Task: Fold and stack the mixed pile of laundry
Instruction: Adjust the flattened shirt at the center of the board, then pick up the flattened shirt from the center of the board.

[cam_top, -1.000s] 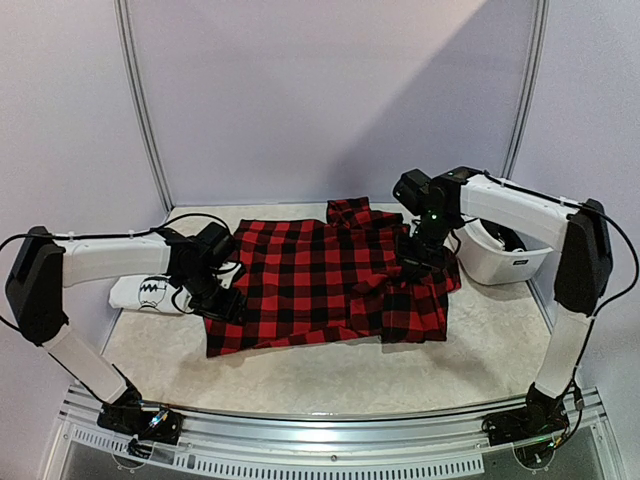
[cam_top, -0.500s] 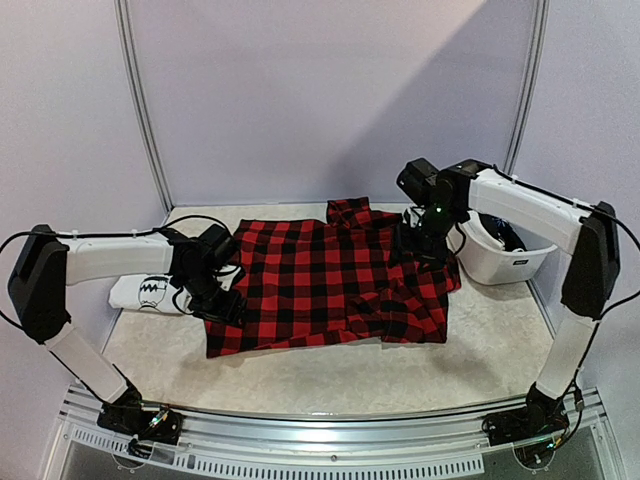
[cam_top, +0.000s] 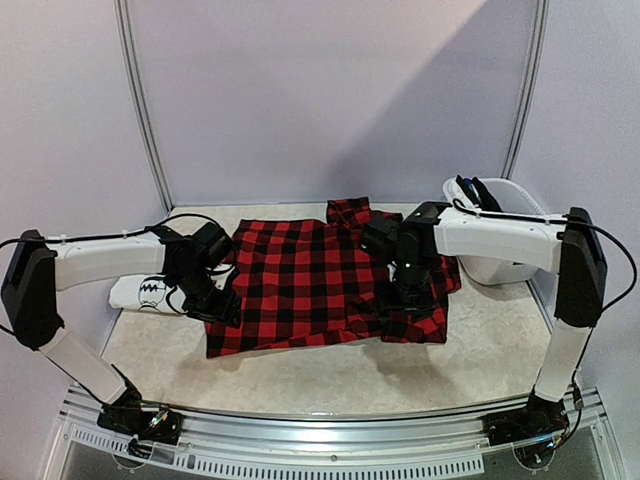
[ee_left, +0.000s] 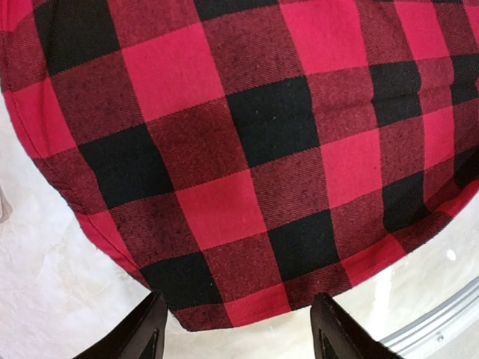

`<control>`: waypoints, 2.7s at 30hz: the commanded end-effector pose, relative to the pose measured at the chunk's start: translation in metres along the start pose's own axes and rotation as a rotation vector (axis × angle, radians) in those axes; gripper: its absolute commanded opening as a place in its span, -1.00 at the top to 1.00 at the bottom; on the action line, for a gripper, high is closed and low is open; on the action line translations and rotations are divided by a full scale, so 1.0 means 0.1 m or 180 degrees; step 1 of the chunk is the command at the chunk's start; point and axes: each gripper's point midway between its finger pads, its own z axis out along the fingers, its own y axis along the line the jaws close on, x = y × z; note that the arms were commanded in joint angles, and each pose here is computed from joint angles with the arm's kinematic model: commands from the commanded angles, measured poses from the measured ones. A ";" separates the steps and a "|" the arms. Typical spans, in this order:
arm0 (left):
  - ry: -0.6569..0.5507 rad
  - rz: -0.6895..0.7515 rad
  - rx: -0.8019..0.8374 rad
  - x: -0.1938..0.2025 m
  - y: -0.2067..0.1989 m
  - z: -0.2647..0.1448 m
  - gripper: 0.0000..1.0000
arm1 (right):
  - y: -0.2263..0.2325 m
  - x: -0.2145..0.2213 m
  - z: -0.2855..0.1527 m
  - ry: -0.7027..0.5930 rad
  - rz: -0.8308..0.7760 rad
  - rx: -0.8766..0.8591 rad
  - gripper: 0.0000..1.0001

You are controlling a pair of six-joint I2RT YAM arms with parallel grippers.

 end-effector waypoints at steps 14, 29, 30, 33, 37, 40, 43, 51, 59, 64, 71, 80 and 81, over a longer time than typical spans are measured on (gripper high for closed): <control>-0.0015 -0.0048 -0.0095 0.16 0.08 -0.09 -0.32 | -0.07 -0.02 0.40 0.0159 -0.0052 0.0540 0.41; -0.0047 -0.0073 -0.0067 0.16 0.06 -0.16 -0.30 | -0.13 -0.03 0.04 0.0010 -0.0099 0.0466 1.00; -0.0050 -0.0067 -0.0068 0.16 0.06 -0.18 -0.30 | -0.14 -0.03 -0.03 -0.0031 -0.0096 0.0437 1.00; -0.0068 -0.0070 -0.0065 0.16 0.06 -0.21 -0.31 | -0.07 -0.05 -0.17 -0.0120 -0.0111 0.0237 0.93; -0.0067 -0.0078 -0.0029 0.14 0.03 -0.19 -0.30 | 0.09 -0.09 -0.09 -0.0067 -0.0011 0.0023 0.42; -0.0056 -0.0095 -0.0009 0.13 0.02 -0.19 -0.30 | 0.16 -0.16 0.03 -0.0005 0.0154 -0.0077 0.23; -0.0058 -0.0099 -0.0002 0.15 0.02 -0.19 -0.30 | 0.19 -0.26 0.09 0.0020 0.0224 -0.0076 0.11; -0.0051 -0.0081 -0.0035 0.18 0.05 -0.19 -0.29 | 0.10 -0.30 0.34 0.0188 0.0198 0.0175 0.19; -0.0059 -0.0081 -0.0028 0.16 0.04 -0.19 -0.30 | -0.09 -0.29 0.45 0.0241 0.0194 0.0451 0.39; -0.0055 -0.0081 -0.0024 0.14 0.03 -0.18 -0.30 | -0.21 -0.18 0.50 0.0324 0.0177 0.0555 0.45; -0.0060 -0.0099 -0.0006 0.11 0.01 -0.15 -0.29 | -0.21 -0.11 0.51 0.0317 0.0173 0.0410 0.50; -0.0059 -0.0117 0.0029 0.10 -0.01 -0.14 -0.29 | -0.17 -0.09 0.53 0.0360 0.0129 0.0343 0.98; -0.0060 -0.0118 0.0031 0.10 -0.01 -0.14 -0.28 | -0.17 -0.09 0.53 0.0358 0.0130 0.0344 1.00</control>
